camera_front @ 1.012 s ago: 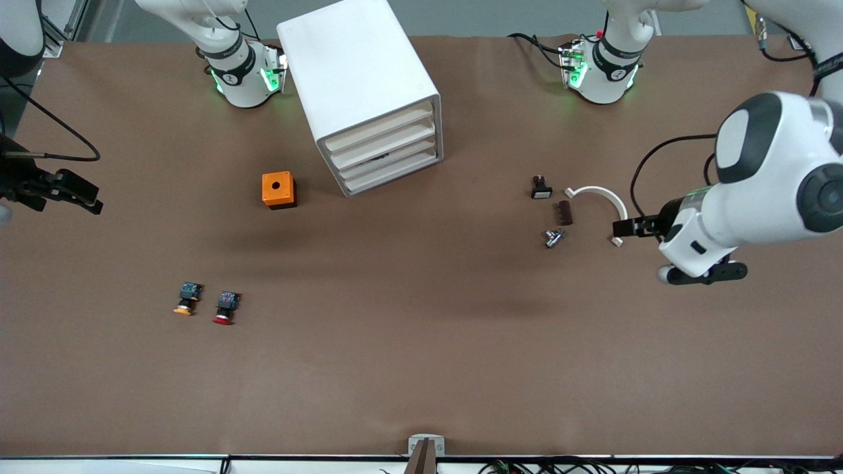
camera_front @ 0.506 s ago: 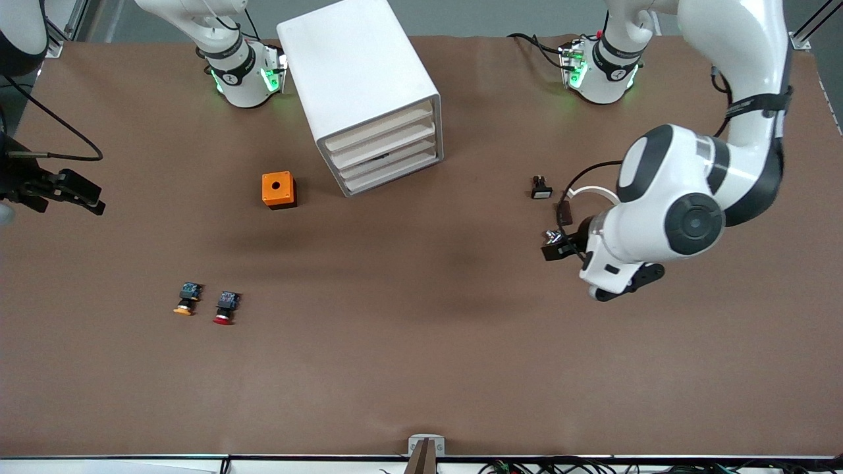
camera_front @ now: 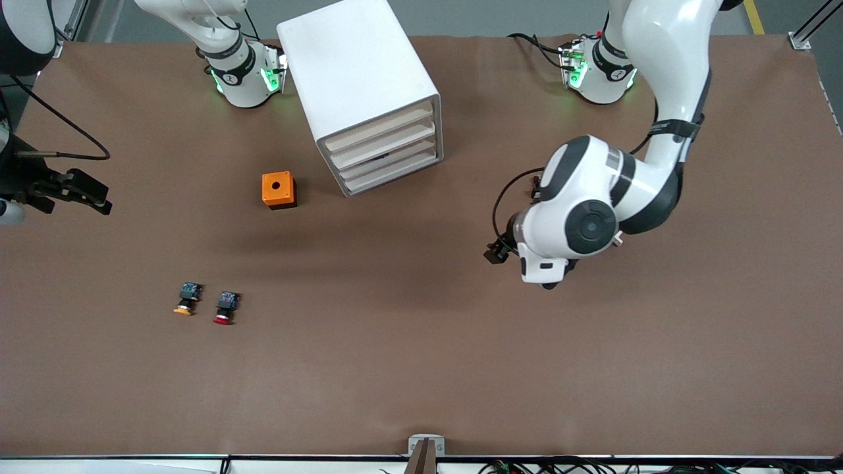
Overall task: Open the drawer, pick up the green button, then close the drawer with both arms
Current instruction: 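Move the left gripper toward the front of the white cabinet drawer, then grasp the drawer front with the left gripper and pull it open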
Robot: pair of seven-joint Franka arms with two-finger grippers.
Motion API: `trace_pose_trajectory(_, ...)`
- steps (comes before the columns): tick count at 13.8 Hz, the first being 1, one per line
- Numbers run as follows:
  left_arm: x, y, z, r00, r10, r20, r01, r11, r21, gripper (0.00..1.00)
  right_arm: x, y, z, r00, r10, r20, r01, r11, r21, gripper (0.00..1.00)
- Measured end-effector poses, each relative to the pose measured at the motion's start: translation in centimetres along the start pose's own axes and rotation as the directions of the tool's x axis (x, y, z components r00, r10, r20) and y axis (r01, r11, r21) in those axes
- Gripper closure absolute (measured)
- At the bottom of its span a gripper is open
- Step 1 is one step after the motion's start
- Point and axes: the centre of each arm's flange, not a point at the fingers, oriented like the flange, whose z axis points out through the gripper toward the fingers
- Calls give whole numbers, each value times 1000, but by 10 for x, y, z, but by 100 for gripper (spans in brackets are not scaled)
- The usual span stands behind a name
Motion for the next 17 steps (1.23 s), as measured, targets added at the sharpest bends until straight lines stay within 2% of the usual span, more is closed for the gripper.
trace_pose_trajectory(3, -35, 7, 25, 969, -246, -16, 246, 969, 34, 0, 2, -14, 8, 1000, -26, 14, 26, 1000, 1, 0)
trace_pose_trajectory(5, -44, 10, 37, 942, -335, -8, 335, 941, 51, 0, 3, -21, 13, 999, -37, 23, 37, 999, 2, 0)
trace_pose_trajectory(9, -53, 13, 37, 898, -414, 145, 404, 910, 96, 0, 6, -31, 22, 998, -53, 39, 53, 999, 3, 0)
trace_pose_trajectory(11, -52, 15, 44, 864, -468, 188, 450, 883, 132, 0, 9, -39, 29, 997, -63, 49, 62, 998, 11, 0)
trace_pose_trajectory(12, -51, 17, 53, 834, -512, 204, 487, 858, 163, 0, 10, -42, 33, 997, -63, 55, 62, 998, 21, 0)
trace_pose_trajectory(15, -52, 27, 93, 713, -655, 250, 588, 753, 296, 0, 14, -45, 45, 997, -24, 74, 21, 999, 44, 0)
trace_pose_trajectory(17, -53, 31, 118, 633, -733, 250, 631, 676, 381, 0, 15, -48, 51, 996, 6, 86, -11, 998, 59, 0)
